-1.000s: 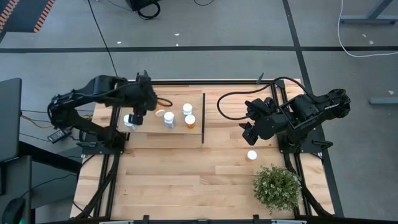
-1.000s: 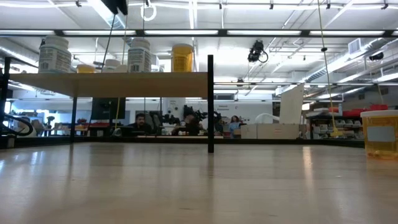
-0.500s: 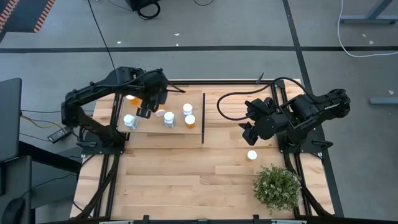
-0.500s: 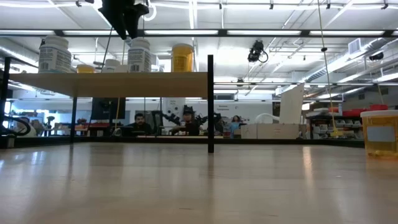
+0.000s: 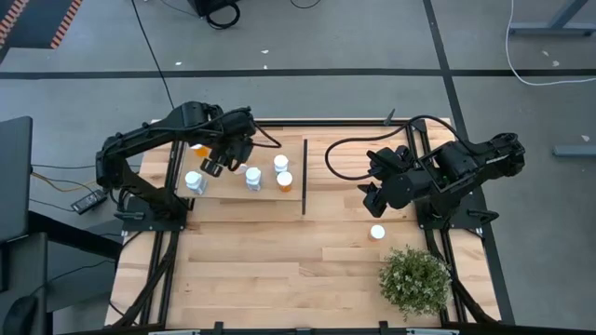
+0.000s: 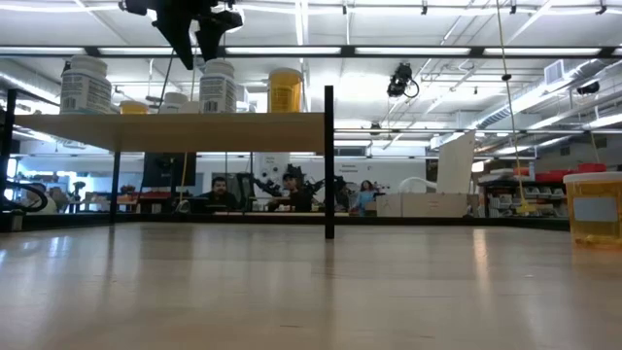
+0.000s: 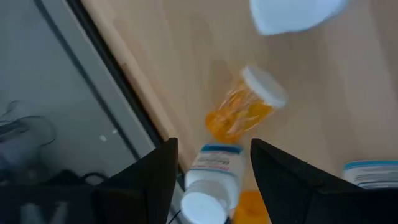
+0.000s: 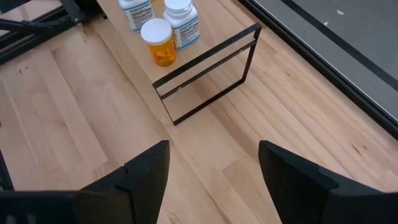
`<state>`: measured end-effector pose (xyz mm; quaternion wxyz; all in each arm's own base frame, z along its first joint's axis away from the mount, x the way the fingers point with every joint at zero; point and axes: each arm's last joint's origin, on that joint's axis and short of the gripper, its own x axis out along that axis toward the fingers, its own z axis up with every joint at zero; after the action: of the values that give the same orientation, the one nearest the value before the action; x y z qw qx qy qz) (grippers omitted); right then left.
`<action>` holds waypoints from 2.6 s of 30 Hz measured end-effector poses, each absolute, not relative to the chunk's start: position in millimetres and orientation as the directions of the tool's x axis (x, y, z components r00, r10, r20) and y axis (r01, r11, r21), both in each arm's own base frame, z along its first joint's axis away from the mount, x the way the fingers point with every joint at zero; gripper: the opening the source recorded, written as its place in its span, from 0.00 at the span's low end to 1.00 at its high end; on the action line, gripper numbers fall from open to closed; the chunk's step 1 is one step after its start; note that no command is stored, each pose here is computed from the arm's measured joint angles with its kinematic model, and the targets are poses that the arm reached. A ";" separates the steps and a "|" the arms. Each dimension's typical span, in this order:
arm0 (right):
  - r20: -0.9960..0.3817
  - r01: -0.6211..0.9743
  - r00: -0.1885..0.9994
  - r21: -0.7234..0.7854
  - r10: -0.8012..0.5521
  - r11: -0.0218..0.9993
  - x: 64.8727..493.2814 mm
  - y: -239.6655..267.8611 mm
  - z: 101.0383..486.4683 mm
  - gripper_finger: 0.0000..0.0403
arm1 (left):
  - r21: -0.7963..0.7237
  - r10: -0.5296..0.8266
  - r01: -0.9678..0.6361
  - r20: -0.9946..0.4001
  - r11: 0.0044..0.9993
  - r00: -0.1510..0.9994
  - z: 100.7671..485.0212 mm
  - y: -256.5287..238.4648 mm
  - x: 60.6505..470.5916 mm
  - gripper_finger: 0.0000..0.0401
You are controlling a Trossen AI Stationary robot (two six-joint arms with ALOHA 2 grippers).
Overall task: Pick and place medicine bottles onto shelf by color
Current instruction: Put the orange pill bottle on the shelf
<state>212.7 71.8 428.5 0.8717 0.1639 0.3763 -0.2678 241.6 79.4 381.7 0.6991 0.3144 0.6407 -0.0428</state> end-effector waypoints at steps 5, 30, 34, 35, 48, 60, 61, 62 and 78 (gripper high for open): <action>-0.744 0.590 0.573 0.084 -0.344 0.803 212.7 71.8 428.5 0.63 | 0.426 0.410 0.468 -0.901 0.774 0.142 381.7 79.5 241.2 0.52; -0.744 0.590 0.573 0.084 -0.343 0.803 212.6 71.8 428.5 0.63 | 0.429 0.422 0.444 -0.899 0.787 0.119 378.7 96.6 240.7 0.49; -0.744 0.590 0.573 0.084 -0.344 0.803 212.7 71.8 428.5 0.63 | 0.420 0.411 0.446 -0.903 0.791 0.122 378.6 96.1 240.7 0.48; -0.744 0.590 0.573 0.084 -0.344 0.803 212.6 71.8 428.5 0.63 | 0.415 0.405 0.447 -0.906 0.792 0.125 378.5 95.9 240.7 0.47; -0.744 0.590 0.573 0.084 -0.344 0.803 212.6 71.8 428.5 0.63 | 0.352 0.483 0.579 -0.872 0.736 -0.084 327.8 91.7 240.0 0.50; -0.744 0.590 0.573 0.084 -0.344 0.803 212.7 71.8 428.5 0.63 | 0.304 0.351 0.644 -0.935 0.702 0.059 326.6 85.7 251.3 0.49; -0.744 0.590 0.573 0.084 -0.344 0.803 212.7 71.8 428.5 0.63 | 0.296 0.338 0.648 -0.939 0.702 0.063 326.5 85.5 251.3 0.50; -0.744 0.590 0.573 0.084 -0.344 0.803 212.6 71.8 428.5 0.63 | 0.288 0.327 0.648 -0.943 0.705 0.064 326.4 85.9 251.0 0.50; -0.744 0.590 0.573 0.083 -0.344 0.803 212.7 71.8 428.4 0.63 | 0.210 0.246 0.675 -0.968 0.708 0.043 321.5 96.5 248.9 0.49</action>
<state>212.7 71.8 428.4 0.8716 0.1636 0.3765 -0.2679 248.9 96.5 321.5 0.6352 0.3432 0.6711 -0.1686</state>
